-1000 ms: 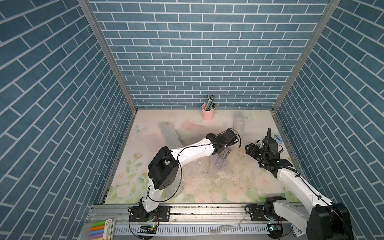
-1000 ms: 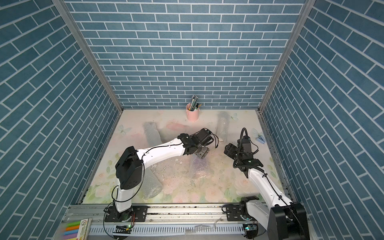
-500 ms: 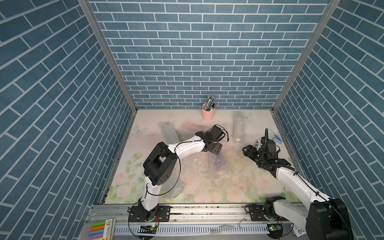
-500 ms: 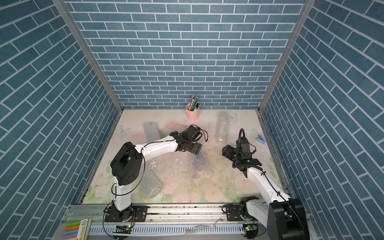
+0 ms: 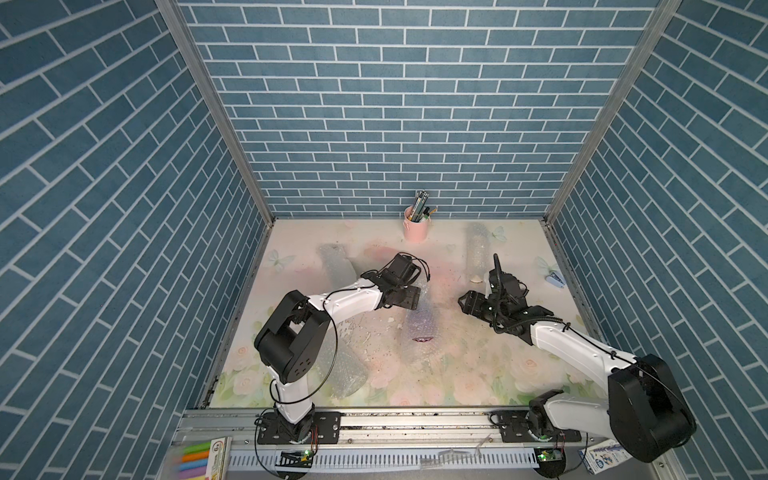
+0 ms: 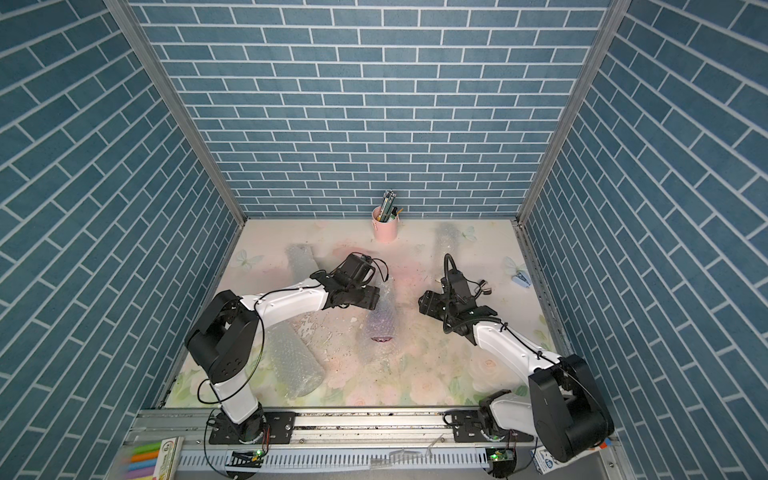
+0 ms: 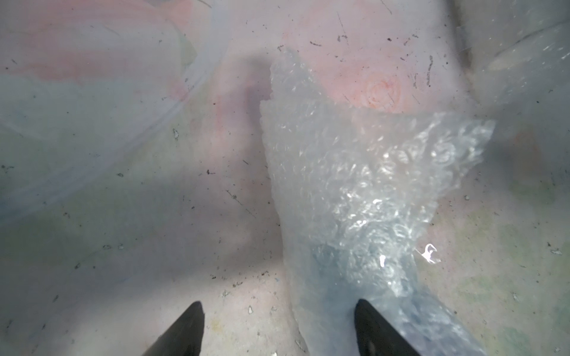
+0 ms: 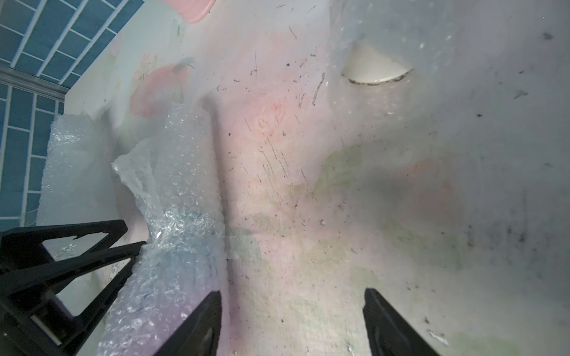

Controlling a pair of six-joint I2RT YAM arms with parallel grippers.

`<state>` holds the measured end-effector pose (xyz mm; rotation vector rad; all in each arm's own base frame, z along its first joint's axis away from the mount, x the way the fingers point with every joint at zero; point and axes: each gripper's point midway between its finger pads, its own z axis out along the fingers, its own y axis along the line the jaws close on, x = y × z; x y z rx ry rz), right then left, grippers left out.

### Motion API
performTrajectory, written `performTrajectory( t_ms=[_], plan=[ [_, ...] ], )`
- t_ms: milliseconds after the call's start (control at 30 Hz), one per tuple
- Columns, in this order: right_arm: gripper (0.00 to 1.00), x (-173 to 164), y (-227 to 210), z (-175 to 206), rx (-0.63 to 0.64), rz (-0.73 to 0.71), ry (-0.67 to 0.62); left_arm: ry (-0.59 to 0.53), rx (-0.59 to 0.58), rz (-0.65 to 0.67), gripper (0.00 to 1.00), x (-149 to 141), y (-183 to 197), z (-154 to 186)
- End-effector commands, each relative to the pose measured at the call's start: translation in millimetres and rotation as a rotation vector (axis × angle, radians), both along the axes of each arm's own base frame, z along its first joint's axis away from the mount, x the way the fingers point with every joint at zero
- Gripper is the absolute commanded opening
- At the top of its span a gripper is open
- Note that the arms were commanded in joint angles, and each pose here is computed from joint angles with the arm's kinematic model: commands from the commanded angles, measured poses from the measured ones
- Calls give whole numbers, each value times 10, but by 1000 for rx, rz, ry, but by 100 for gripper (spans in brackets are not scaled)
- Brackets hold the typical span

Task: Unwrap the vase from the bubble wrap
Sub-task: Unwrap the bubble wrap at the center of the board.

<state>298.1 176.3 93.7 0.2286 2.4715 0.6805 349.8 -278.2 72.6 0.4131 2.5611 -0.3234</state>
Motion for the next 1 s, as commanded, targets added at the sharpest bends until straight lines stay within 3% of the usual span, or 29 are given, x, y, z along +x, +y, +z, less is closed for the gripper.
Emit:
performTrajectory(
  t_ms=[0,533,967],
  plan=[
    [73,92,159,77,49,-26,-23,46,17,24,77,-87,145,-151],
    [65,183,732,-112,205,-18,27,85,62,90,75,-113,542,-229],
    [48,364,1019,-104,370,-81,86,85,54,92,74,-104,530,-195]
  ],
)
